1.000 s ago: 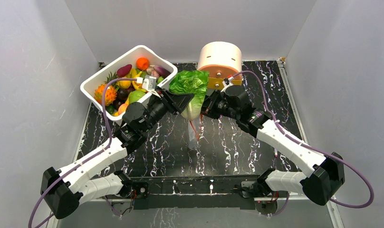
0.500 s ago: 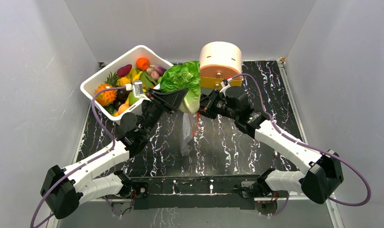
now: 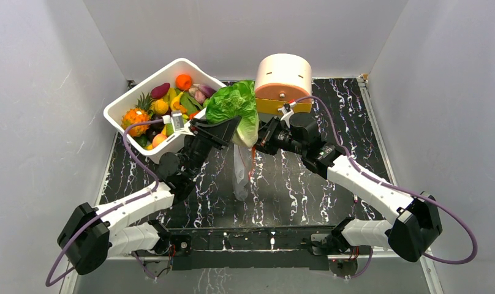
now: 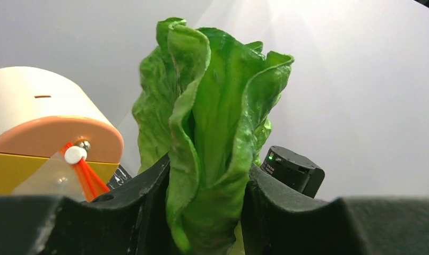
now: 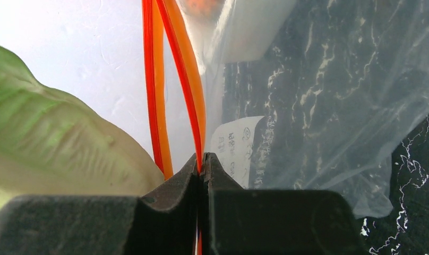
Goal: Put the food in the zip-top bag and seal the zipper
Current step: Place the fake vegetable in the zipper food storage bag.
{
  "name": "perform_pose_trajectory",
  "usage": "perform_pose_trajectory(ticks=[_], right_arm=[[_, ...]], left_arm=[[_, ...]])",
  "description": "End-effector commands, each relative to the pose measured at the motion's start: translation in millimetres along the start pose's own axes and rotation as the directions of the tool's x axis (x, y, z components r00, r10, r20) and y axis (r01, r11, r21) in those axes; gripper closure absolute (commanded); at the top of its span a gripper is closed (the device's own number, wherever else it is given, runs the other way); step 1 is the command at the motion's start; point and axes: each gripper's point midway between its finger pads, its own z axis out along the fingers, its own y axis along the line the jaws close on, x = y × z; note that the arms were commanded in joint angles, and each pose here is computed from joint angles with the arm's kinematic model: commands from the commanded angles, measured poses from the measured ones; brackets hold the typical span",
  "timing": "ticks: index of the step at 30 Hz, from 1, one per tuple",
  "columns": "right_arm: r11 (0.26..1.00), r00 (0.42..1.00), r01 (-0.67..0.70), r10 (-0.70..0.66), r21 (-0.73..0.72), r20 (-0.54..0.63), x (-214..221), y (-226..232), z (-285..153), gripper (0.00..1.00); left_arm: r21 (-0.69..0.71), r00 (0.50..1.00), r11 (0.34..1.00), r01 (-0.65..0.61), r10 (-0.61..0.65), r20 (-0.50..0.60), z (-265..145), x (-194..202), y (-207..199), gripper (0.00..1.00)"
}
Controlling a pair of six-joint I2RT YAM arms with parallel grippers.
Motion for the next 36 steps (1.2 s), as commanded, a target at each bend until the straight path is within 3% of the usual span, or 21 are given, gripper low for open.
perform_pose_trajectory(ticks=[1,7,22,28,32,36], right_arm=[[0.992,0.999,0.053,-0.054,-0.113,-0.001,-0.9,34.1,-6.8,1.00],[0.991,0.995,0.093,-0.088,-0.093,0.057,-9.4,38.8,-17.6,1.00],[0.990,0.985,0.103,-0.089,-0.092,0.145,-28.0,52.1,-20.0,1.00],[0.989,0.985,0.095,-0.077,-0.112,0.153,-29.3,55.2,-18.5,1.00],[0.986,0.991,0.049,-0.028,-0.158,0.133,-25.4,56.2,-12.9,1.00],[0.972,0.992,0.024,0.006,-0.233,0.129,-25.8,81.1,-15.0,1.00]], left_arm=[[0.094,0.992,0.991,-0.094,0.085,0.093,3.0,-22.0,-22.6,0.69],[0.005,0.957,0.958,-0.286,0.285,-0.044,-11.6,6.8,13.8,0.74],[-0.046,0.881,0.895,-0.443,0.425,-0.207,-22.5,15.7,32.5,0.79],[-0.091,0.908,0.915,-0.392,0.369,-0.201,-28.1,13.6,35.6,0.79],[-0.143,0.975,0.968,-0.208,0.194,-0.104,-27.3,-2.4,24.1,0.79],[-0.131,0.993,0.985,-0.110,0.103,-0.054,-22.1,-18.3,5.4,0.78]])
